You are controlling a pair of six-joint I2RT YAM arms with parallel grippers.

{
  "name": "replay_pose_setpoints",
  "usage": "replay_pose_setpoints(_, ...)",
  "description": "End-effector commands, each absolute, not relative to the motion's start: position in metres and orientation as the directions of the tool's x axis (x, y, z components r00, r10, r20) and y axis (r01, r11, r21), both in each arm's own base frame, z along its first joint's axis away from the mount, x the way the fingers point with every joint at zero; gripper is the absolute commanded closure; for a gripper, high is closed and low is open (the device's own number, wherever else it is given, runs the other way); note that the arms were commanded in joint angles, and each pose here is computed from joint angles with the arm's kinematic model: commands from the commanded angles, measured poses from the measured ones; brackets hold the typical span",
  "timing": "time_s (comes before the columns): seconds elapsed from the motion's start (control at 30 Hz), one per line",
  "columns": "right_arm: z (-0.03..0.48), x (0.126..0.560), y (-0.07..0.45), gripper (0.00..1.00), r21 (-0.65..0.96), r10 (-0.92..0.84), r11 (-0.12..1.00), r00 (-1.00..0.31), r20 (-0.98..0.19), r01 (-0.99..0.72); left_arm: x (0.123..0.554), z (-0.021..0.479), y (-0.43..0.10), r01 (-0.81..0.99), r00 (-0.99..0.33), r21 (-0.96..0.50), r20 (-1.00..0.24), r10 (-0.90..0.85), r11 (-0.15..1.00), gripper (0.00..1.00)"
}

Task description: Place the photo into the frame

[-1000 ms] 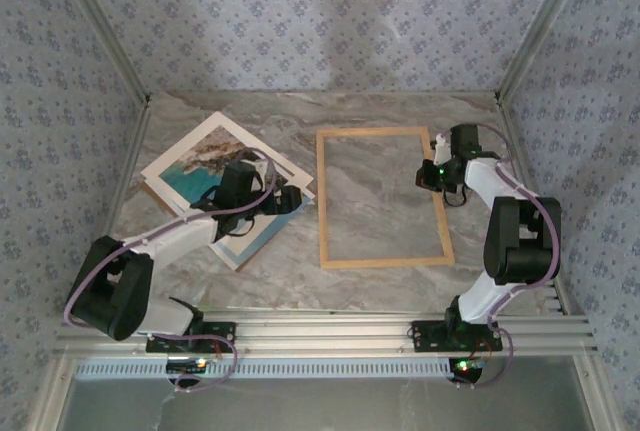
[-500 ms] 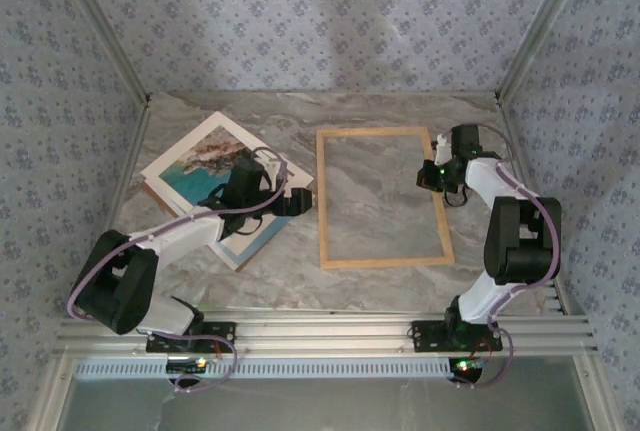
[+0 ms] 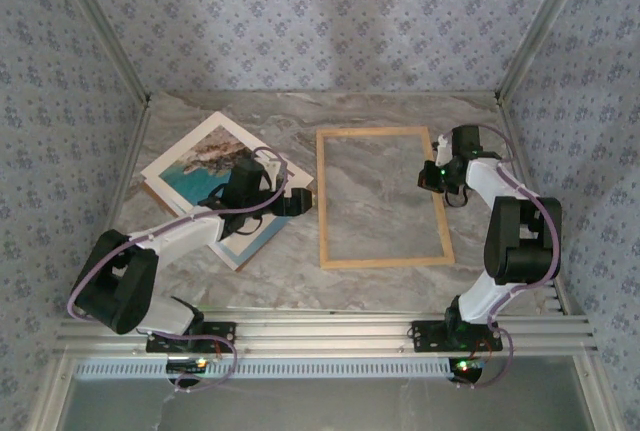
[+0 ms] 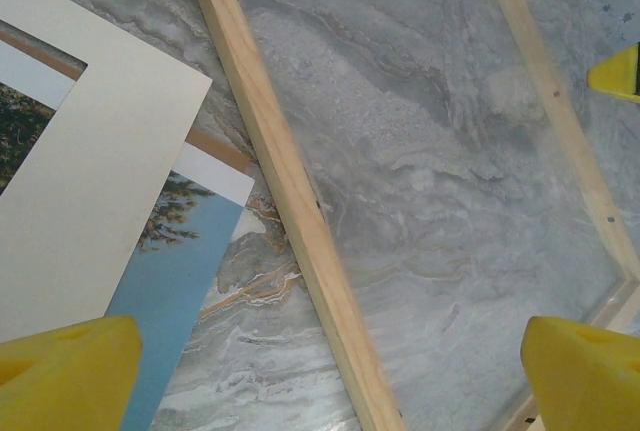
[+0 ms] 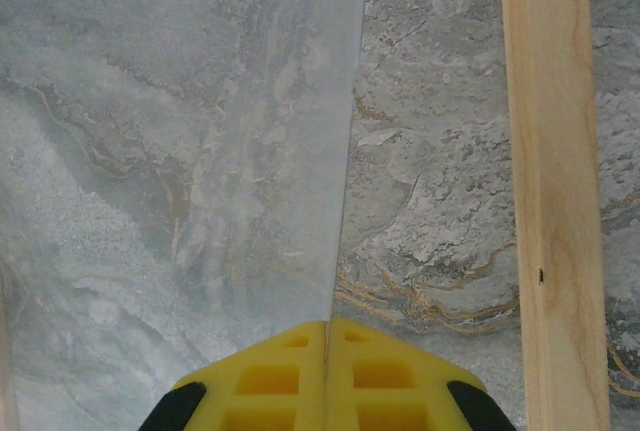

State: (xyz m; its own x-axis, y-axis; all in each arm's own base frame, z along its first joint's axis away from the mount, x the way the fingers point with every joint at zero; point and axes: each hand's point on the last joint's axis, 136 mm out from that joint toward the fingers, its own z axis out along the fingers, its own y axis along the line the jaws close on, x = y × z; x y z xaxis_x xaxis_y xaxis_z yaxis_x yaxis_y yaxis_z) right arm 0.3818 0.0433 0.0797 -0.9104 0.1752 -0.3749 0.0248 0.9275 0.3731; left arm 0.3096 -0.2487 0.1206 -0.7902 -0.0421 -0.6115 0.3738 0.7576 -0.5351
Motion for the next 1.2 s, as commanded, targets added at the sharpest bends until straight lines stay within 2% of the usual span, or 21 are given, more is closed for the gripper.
replay_pose_setpoints(0.0,0.0712,0.3743,0.0382,1.00,0.366,0.195,0.929,-0.922,-0.336,0.063,0.3135,0.1329,-0.2562,0.411,-0.770,-0.534,-0.637,-0.031,0.739,0.02)
replay_pose_setpoints(1.17,0.0667,0.3834,0.0359,1.00,0.358,0.195,0.932,-0.920,-0.339,0.066,0.3113,0.1271,-0.2535,0.404,-0.776,-0.527,-0.630,-0.025,0.748,0.03)
